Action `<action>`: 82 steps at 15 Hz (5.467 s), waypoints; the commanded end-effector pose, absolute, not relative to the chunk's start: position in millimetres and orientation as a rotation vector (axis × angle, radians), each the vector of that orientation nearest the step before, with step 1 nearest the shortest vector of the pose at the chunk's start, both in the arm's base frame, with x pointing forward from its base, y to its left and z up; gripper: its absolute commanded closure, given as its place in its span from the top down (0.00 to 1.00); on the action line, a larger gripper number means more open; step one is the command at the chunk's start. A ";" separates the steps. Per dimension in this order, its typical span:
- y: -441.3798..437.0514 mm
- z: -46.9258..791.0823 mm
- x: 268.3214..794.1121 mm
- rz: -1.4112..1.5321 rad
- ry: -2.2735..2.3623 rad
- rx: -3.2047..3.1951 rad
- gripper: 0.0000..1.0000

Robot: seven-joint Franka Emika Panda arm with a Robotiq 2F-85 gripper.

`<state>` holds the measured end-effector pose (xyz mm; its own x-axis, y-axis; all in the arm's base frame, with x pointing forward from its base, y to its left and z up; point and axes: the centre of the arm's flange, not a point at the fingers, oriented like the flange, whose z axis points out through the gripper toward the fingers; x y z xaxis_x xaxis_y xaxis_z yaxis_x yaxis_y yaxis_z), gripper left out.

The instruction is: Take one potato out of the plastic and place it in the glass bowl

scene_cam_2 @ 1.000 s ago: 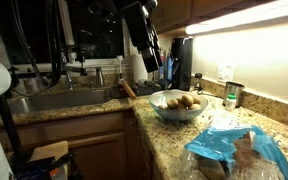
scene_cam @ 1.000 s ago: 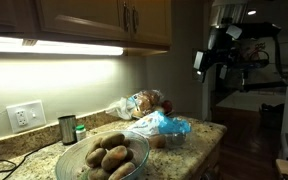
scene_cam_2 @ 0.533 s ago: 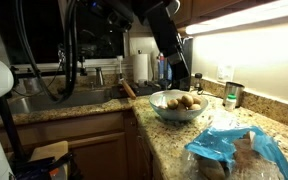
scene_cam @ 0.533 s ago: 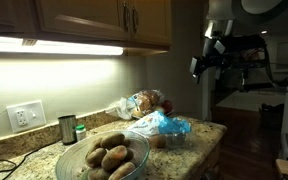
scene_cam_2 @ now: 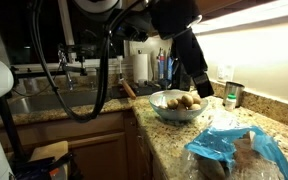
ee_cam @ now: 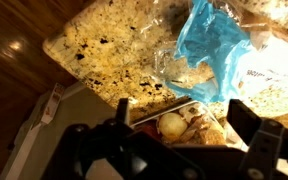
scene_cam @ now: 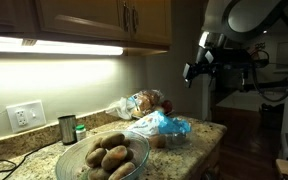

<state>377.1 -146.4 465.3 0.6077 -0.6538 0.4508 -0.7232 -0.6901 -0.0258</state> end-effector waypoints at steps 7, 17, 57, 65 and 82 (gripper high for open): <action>-153.3 452.8 391.0 0.571 -1.216 2.682 1.00; -172.5 407.3 418.3 0.204 -1.328 2.587 1.00; -193.8 294.7 462.0 -0.148 -1.196 2.634 1.00; -192.6 288.8 461.0 -0.152 -1.161 2.664 1.00; -188.8 272.5 466.8 -0.048 -0.998 2.837 1.00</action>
